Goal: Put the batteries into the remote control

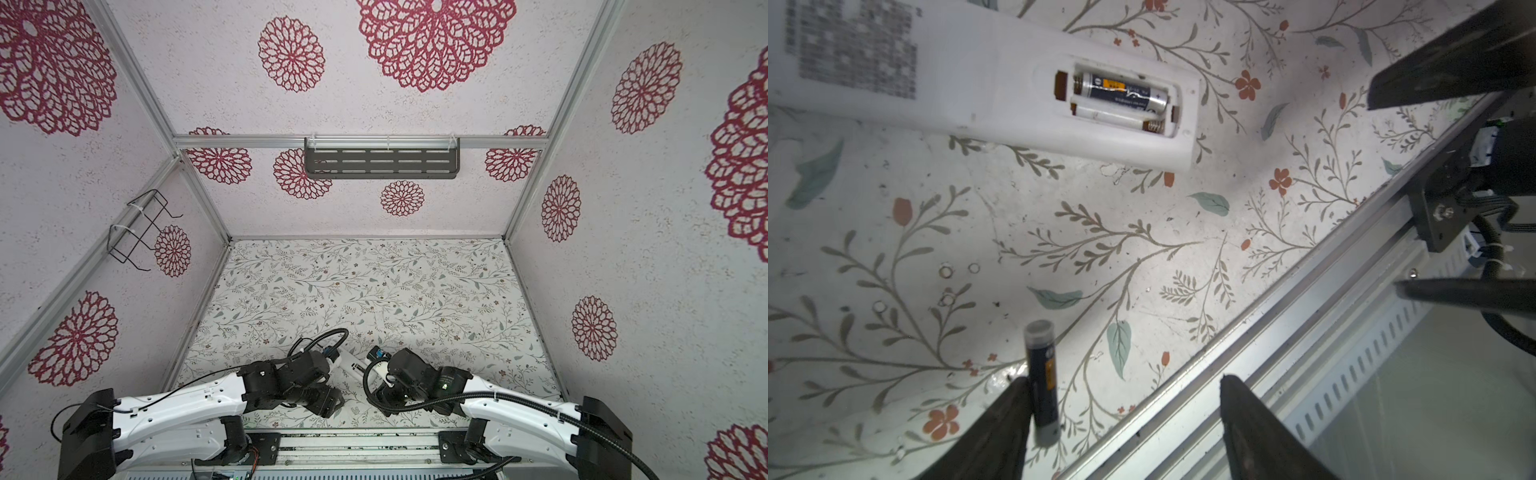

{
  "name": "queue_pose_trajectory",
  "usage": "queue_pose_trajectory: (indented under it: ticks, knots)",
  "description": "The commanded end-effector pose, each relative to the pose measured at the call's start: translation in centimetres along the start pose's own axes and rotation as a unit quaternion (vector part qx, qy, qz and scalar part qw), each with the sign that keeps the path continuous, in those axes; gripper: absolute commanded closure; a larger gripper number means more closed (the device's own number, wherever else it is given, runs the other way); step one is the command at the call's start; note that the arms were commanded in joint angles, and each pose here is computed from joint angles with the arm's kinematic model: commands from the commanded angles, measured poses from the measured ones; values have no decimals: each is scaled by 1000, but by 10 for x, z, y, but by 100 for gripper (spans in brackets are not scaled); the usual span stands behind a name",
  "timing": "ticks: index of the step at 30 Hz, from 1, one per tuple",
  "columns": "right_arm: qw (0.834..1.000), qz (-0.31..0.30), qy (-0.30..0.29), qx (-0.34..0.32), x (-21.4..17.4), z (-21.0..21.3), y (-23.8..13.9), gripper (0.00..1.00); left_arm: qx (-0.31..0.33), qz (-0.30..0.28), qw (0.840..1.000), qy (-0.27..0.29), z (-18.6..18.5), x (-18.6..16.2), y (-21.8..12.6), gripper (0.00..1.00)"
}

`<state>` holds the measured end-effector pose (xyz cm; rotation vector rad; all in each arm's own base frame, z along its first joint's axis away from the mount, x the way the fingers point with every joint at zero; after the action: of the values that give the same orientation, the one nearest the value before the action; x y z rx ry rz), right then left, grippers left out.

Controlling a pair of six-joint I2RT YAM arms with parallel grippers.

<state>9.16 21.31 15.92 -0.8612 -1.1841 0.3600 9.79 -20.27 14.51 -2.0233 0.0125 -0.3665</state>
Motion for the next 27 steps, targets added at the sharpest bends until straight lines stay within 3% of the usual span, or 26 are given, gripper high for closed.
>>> queue_pose_trajectory:
  ticks: [1, 6, 14, 20, 27]
  knots:
    - [999, -14, -34, -6, 13, 1, 3, 28, -17, -4, 1000, 3, -3, 3, -3, 28]
    - [999, -22, -47, 11, 21, 5, 9, 29, -16, 33, 999, 5, -5, 0, 12, 39]
    - [993, -43, -104, 31, 16, 19, 5, 38, -141, 38, 989, 33, -30, -2, -1, 43]
    - [984, -73, -160, -23, 15, 25, -2, 30, -202, 69, 976, 31, -46, -3, -22, 37]
    - [957, -139, -249, -48, 18, 34, -11, 22, -261, 80, 962, 7, -46, 5, -51, 28]
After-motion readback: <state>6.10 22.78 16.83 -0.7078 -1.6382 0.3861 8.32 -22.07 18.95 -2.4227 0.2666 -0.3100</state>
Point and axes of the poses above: each gripper's point midway between its finger pads, its own y axis out along the fingers, its own z axis along the line the jaws close on, x = y × z, the point moved 8 cm from there along -y, back along the fingers, and after that the axes turned 14 degrees about -y, right-handed, at the moved point
